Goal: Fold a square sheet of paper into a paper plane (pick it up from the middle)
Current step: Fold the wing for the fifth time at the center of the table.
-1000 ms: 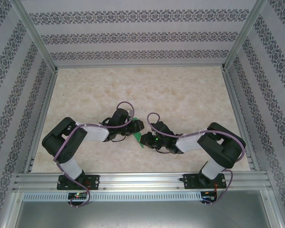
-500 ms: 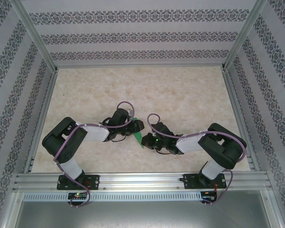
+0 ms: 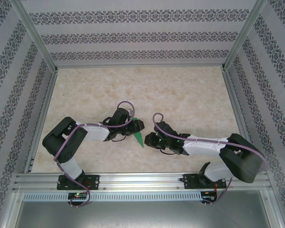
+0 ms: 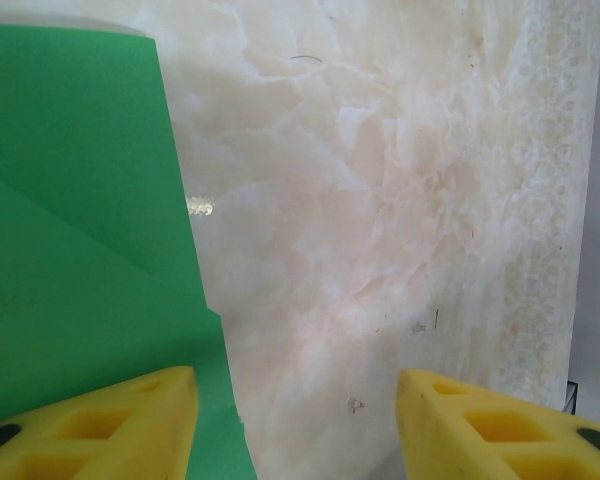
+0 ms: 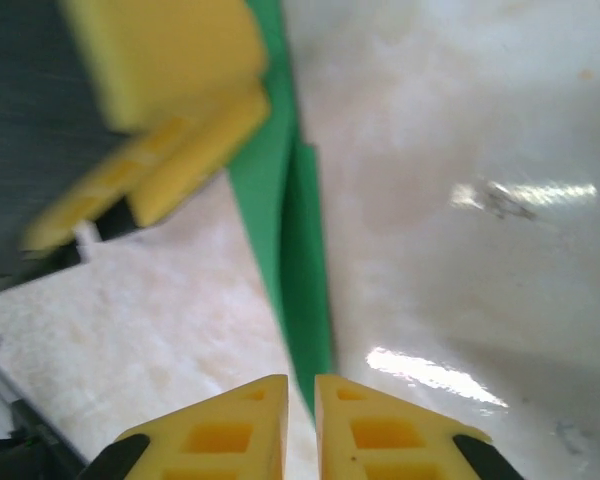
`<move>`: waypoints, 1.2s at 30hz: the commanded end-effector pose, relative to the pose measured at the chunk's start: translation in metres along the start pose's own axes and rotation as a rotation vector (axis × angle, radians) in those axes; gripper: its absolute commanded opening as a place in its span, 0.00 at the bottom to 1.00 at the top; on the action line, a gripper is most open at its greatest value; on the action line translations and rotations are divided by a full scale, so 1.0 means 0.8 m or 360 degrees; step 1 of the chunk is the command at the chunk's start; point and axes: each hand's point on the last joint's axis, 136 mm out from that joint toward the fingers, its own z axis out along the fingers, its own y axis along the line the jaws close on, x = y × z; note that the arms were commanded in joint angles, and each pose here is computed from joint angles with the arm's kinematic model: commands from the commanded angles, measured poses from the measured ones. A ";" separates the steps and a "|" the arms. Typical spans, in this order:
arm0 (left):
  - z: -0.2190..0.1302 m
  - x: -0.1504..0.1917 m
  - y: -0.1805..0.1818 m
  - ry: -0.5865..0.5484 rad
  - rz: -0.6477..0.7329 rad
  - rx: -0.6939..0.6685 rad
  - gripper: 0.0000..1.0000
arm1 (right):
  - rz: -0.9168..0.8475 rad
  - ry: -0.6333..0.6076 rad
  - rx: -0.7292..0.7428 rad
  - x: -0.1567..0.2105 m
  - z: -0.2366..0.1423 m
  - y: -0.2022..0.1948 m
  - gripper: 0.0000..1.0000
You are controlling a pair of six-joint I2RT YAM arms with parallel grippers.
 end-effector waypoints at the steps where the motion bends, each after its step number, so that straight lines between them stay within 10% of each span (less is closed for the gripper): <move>1: 0.005 0.008 0.038 0.0050 -0.0022 -0.0156 0.56 | -0.0060 -0.0083 -0.0110 -0.016 -0.008 0.028 0.12; 36: 0.007 0.012 0.041 0.0076 -0.0024 -0.0175 0.55 | 0.0329 0.0170 -0.0207 0.031 0.073 -0.025 0.02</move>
